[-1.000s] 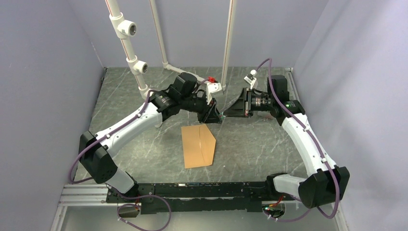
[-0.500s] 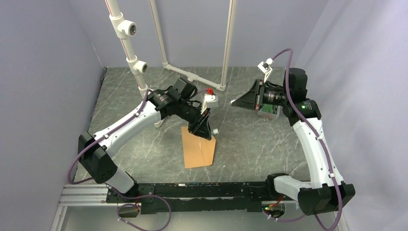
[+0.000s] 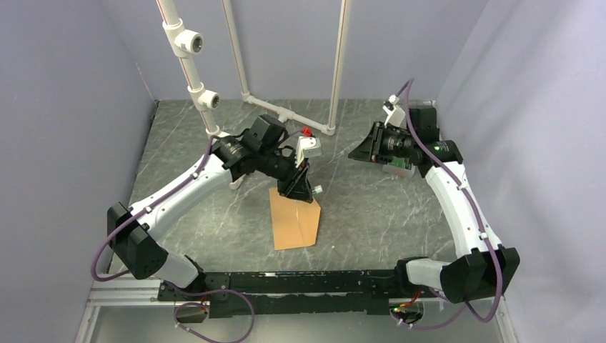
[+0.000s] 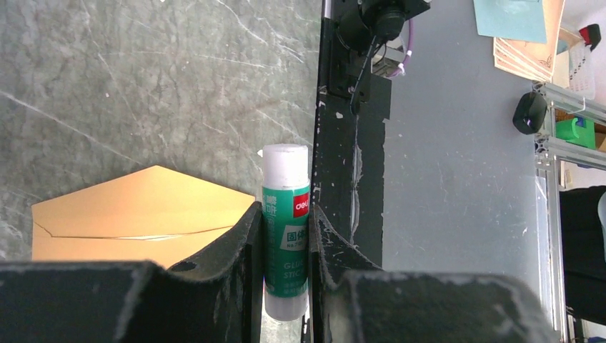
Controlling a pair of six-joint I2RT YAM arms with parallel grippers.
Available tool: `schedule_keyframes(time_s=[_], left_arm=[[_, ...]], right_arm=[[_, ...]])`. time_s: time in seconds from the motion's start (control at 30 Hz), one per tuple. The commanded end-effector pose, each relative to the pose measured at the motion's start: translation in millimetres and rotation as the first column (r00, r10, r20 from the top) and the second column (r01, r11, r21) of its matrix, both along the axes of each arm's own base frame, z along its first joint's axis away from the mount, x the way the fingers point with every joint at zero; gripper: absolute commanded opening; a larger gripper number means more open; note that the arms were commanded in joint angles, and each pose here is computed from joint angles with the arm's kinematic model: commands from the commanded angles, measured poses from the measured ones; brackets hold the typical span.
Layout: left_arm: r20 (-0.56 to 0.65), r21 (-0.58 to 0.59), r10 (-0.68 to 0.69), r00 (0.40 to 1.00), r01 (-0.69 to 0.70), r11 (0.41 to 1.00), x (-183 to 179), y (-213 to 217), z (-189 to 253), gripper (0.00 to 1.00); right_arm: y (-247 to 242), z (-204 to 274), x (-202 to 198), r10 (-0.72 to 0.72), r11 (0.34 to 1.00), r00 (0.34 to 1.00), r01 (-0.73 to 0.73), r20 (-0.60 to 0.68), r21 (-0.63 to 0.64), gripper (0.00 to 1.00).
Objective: Place the letter into the envelope and seal it
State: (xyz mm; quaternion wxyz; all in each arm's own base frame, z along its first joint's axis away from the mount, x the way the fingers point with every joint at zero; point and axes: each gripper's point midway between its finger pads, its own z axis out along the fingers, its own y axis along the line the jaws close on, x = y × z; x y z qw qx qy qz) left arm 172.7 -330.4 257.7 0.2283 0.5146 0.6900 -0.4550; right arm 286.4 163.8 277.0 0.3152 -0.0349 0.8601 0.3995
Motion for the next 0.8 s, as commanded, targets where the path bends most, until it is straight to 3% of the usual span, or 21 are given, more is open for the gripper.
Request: schedule_keyframes(time_s=[0.0,0.1,0.33,0.53,0.77], left_arm=[[0.057,-0.044,0.027,0.998,-0.025,0.999,5.6,-2.7,17.3,0.02],[0.066,-0.037,0.058,0.996,-0.056,0.998,10.7,-2.7,14.8,0.03],[0.071,-0.034,0.097,0.993,-0.095,0.995,16.1,-3.1,11.4,0.02],[0.04,-0.04,0.095,0.995,-0.093,0.995,13.2,-6.0,3.1,0.03],[0.03,-0.037,0.095,0.995,-0.094,0.995,13.0,-7.0,-3.4,0.02]], right_arm=[[-11.3,-23.5,8.4,-0.105,0.989,0.994,0.102,-0.019,-0.111,0.0],[-20.6,-48.9,18.2,-0.196,0.963,0.979,0.182,-0.049,-0.2,0.0],[-57.2,-159.9,37.6,-0.381,0.799,0.908,0.228,-0.176,-0.557,0.0],[-81.8,-193.6,51.5,-0.459,0.684,0.874,0.236,-0.157,-0.69,0.04],[-92.7,-225.4,59.6,-0.501,0.65,0.839,0.203,-0.213,-0.732,0.13]])
